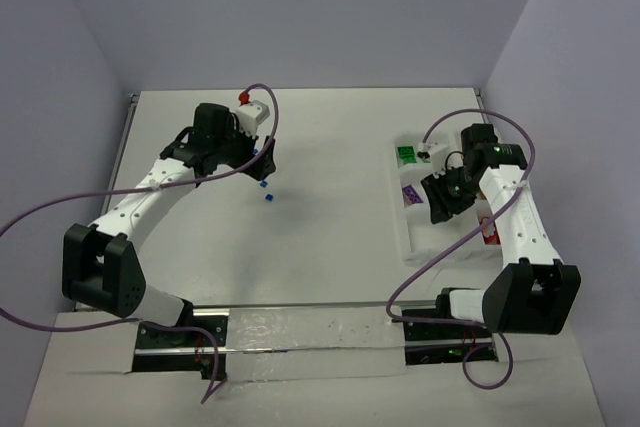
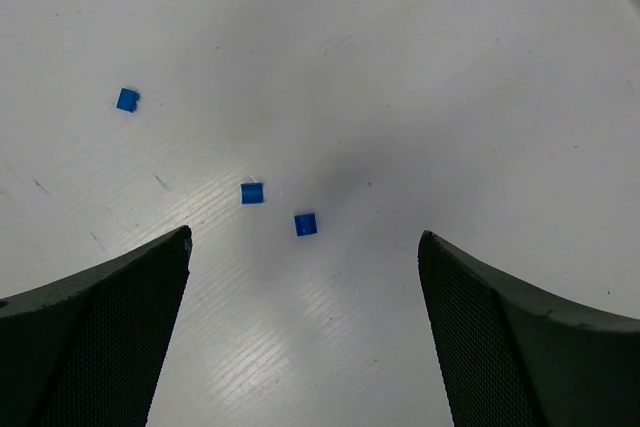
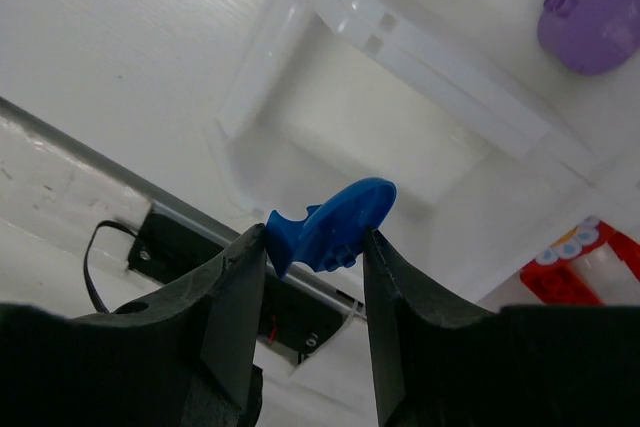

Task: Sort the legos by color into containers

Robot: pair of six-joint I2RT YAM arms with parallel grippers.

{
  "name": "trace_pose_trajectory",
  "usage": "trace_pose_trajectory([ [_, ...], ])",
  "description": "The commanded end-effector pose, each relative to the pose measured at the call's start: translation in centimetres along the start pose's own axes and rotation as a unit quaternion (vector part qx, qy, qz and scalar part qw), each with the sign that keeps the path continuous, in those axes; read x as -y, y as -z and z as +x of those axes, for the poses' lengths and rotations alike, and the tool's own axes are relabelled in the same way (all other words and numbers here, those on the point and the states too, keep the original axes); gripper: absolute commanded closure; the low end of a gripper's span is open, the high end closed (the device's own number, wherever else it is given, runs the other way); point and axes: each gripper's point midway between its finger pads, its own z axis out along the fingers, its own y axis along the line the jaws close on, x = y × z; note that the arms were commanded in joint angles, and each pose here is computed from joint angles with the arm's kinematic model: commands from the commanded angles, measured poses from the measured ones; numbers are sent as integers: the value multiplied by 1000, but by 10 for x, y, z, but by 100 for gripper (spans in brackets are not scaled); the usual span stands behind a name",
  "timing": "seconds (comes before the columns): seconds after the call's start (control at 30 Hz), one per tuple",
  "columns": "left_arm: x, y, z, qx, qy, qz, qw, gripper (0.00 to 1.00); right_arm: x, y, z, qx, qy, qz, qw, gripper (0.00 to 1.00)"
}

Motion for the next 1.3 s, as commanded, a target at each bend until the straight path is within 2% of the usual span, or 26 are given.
trace_pose_trajectory([
  [0.0, -2, 5, -24, 26, -5, -1, 1000, 1, 22, -4, 14, -33, -10, 55, 998, 100],
  [0.1, -5, 6, -24, 27, -3, -8, 1000, 1, 30, -9, 24, -53, -9, 76, 996, 93],
  [0.2, -7, 7, -21, 25, 2, -12, 1000, 1, 37, -16, 29, -66, -6, 93, 993, 76],
  [0.37, -10, 8, -16, 21, 11, -22, 999, 1, 46, -22, 22, -70, -16, 103, 992, 52],
  [0.43, -11, 9, -15, 20, 15, -26, 999, 1, 47, -24, 18, -70, -14, 107, 992, 38],
  [0.53, -13, 13, -13, 21, 18, -33, 999, 1, 47, -24, 12, -64, -4, 109, 992, 27],
  [0.7, -17, 22, -8, 22, 27, -42, 999, 1, 38, -16, -1, -53, 15, 93, 994, 22],
  [0.77, -19, 28, -8, 29, 39, -41, 998, 1, 31, -2, -21, -14, 29, 86, 996, 22],
  [0.83, -26, 36, -6, 36, 68, -40, 996, 1, 1, 14, -69, 67, 73, 65, 993, 22],
  [0.9, -34, 42, -4, 42, 106, -43, 993, 1, -26, 16, -105, 110, 117, 51, 986, 23],
  [0.93, -37, 45, -3, 43, 116, -45, 991, 1, -26, 16, -116, 121, 109, 51, 985, 24],
  [1.1, -64, 61, 6, 47, 164, -72, 983, 1, -98, -43, -186, 143, 127, -5, 981, 32],
  [1.27, -87, 80, 18, 48, 199, -109, 973, 1, -156, -106, -228, 125, 146, -23, 981, 40],
])
